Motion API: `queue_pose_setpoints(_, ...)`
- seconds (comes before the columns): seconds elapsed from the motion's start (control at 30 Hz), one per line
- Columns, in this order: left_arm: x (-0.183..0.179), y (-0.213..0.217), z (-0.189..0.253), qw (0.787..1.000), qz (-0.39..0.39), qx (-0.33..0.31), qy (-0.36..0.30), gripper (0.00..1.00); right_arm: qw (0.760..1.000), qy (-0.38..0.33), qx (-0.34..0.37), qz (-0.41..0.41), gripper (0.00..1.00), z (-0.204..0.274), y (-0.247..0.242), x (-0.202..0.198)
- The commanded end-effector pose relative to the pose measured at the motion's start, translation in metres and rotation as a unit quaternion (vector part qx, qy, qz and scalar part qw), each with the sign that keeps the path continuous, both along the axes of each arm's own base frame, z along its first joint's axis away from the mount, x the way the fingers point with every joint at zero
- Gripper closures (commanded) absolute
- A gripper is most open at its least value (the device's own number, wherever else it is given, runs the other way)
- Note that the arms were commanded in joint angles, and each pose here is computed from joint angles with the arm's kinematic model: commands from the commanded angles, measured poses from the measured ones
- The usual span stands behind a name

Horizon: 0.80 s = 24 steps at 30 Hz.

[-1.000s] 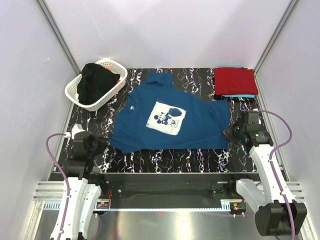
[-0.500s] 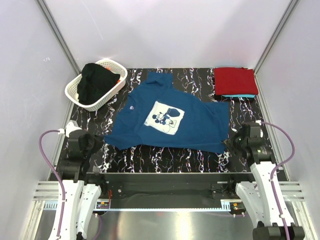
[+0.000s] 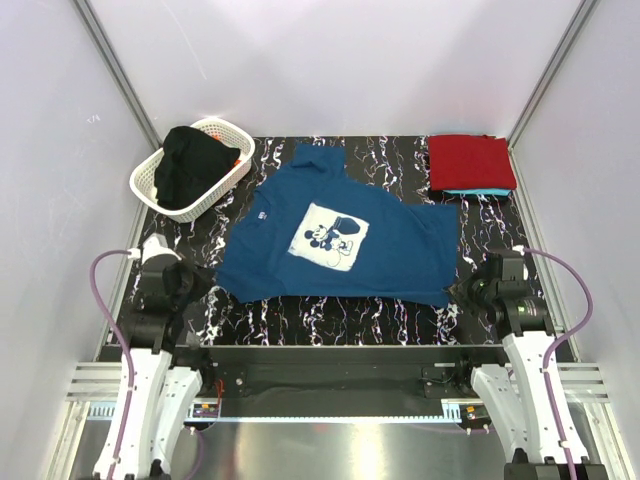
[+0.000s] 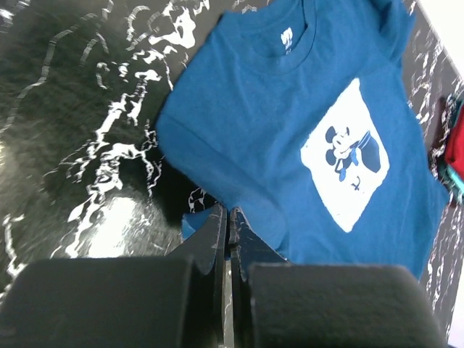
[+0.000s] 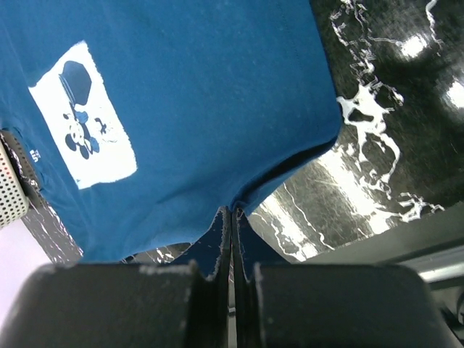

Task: Fold and stack the t-shirts
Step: Flatten the tshirt out, then fold the tshirt

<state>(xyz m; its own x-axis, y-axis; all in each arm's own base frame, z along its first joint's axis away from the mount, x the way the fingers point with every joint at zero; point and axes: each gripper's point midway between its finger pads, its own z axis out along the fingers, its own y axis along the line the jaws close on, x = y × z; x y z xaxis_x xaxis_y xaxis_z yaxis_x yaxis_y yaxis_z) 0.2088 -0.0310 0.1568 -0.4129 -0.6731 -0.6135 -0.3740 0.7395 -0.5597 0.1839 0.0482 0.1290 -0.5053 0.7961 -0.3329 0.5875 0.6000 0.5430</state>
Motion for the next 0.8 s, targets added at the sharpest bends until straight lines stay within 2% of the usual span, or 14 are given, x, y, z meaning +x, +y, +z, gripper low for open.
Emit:
queue_pose_setpoints(0.0, 0.031, -0.016, -0.005, 0.999, -0.039, -0.02, -0.009, 1.0, 0.999, -0.049, 0.001, 0.016, 1.0, 0.016, 0.004, 0.024)
queue_pose_setpoints(0.07, 0.041, -0.018, -0.007, 0.999, -0.041, -0.022, -0.002, 1.0, 0.998, -0.057, 0.006, 0.038, 1.0, 0.015, 0.01, 0.034)
queue_pose_setpoints(0.13, 0.05, -0.016, -0.013, 0.999, -0.046, -0.007, 0.012, 1.0, 0.998, -0.032, -0.002, 0.053, 1.0, 0.003, 0.01, 0.044)
queue_pose_setpoints(0.27, 0.079, -0.011, 0.018, 0.998, -0.06, 0.03, -0.017, 1.0, 0.998, 0.012, -0.038, 0.052, 1.0, -0.015, -0.002, 0.054)
queue_pose_setpoints(0.33, 0.092, -0.01, 0.016, 0.996, -0.071, 0.049, 0.001, 1.0, 0.998, 0.027, -0.049, 0.04, 1.0, -0.022, -0.007, 0.057)
queue_pose_setpoints(0.37, 0.101, -0.011, 0.03, 0.996, -0.076, 0.05, -0.011, 1.0, 0.998, 0.025, -0.049, 0.039, 1.0, -0.023, -0.007, 0.059)
queue_pose_setpoints(0.53, 0.132, -0.035, 0.025, 0.992, -0.124, 0.004, 0.007, 1.0, 0.998, 0.011, -0.066, 0.014, 1.0, -0.023, -0.017, 0.062)
queue_pose_setpoints(0.77, 0.18, -0.037, 0.031, 0.99, -0.139, 0.016, 0.013, 1.0, 0.996, 0.036, -0.082, -0.031, 1.0, -0.043, -0.039, 0.049)
